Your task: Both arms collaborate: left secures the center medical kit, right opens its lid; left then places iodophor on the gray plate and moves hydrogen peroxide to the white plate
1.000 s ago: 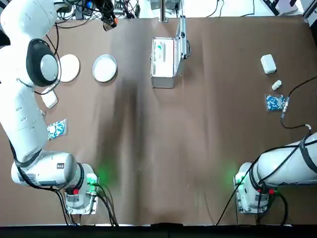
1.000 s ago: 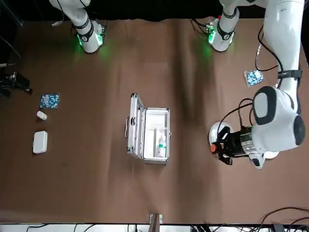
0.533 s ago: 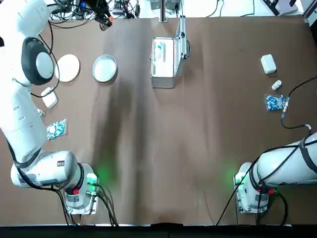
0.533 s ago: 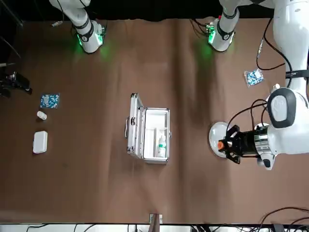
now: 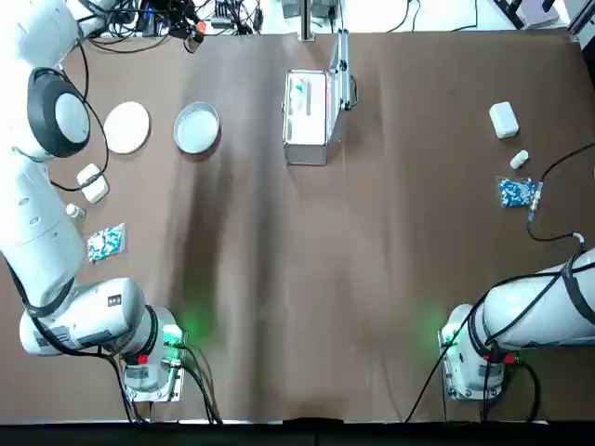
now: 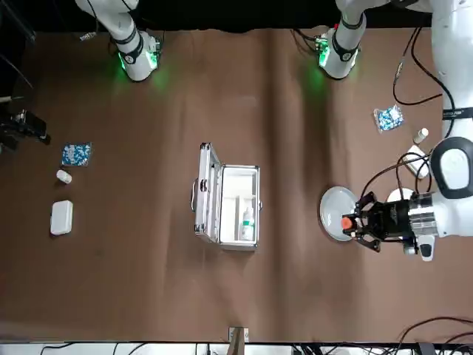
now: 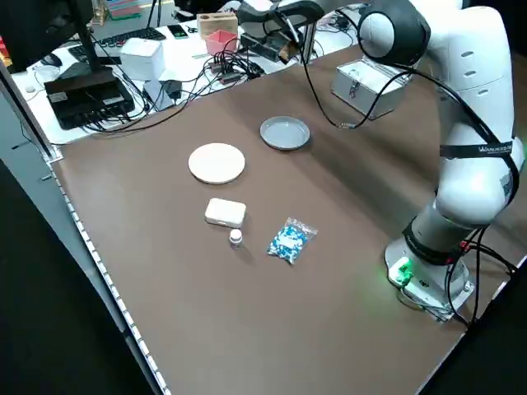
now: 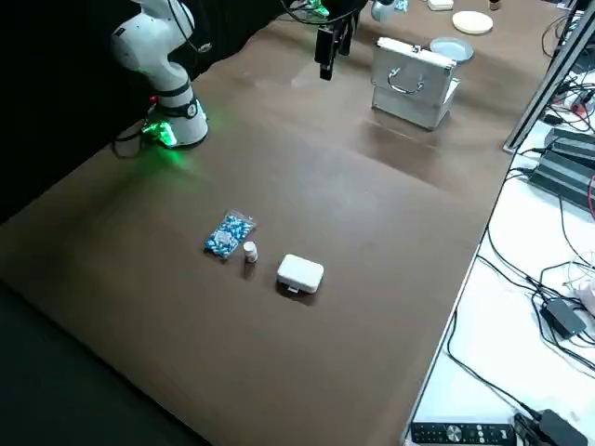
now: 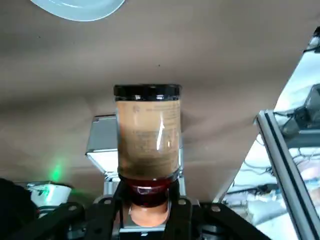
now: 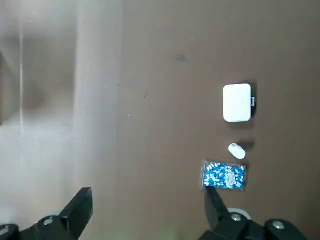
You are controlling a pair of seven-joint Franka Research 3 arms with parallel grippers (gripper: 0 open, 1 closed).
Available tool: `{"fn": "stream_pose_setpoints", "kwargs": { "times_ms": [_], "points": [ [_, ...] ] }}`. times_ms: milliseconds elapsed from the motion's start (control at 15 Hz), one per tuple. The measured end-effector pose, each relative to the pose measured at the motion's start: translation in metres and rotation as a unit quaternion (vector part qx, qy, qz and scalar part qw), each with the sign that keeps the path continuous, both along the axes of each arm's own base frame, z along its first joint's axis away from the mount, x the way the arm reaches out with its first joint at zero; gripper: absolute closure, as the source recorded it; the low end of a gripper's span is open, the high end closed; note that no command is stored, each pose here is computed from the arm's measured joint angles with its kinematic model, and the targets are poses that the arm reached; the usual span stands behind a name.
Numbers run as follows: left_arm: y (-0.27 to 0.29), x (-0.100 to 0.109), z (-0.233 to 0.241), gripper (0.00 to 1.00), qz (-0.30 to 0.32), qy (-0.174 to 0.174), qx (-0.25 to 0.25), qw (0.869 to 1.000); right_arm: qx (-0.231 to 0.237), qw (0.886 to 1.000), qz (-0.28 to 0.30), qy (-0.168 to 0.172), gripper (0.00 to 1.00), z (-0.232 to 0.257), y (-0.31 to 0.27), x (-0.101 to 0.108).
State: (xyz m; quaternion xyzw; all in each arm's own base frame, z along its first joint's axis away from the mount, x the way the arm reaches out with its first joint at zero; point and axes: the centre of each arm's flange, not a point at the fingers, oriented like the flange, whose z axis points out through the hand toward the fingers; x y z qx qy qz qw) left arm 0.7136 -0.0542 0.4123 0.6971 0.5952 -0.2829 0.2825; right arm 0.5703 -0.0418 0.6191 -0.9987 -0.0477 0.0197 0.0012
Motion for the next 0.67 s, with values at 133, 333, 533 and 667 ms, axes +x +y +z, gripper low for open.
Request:
{"fn": "stream_pose_setpoints", "kwargs": {
  "times_ms": [133, 333, 533, 667],
  "points": [
    [0.008, -0.002, 0.001, 0.67, -0.017, -0.011, -0.014, 1.000, 0.000, 1.000, 0.001, 0.000, 0.01, 0.000, 0.001, 0.000],
    [0.023, -0.002, -0.015, 0.67, -0.006, -0.002, -0.038, 0.999, 0.000, 1.000, 0.010, -0.001, 0.01, 0.001, 0.011, 0.000],
    [0.040, -0.001, -0.046, 0.67, 0.010, 0.026, -0.075, 0.997, 0.000, 1.000, 0.014, -0.001, 0.01, 0.002, 0.016, 0.000],
    [0.056, -0.002, -0.077, 0.67, 0.017, 0.038, -0.107, 0.993, 0.000, 1.000, 0.014, -0.002, 0.01, 0.002, 0.016, 0.000]
  ]
}}
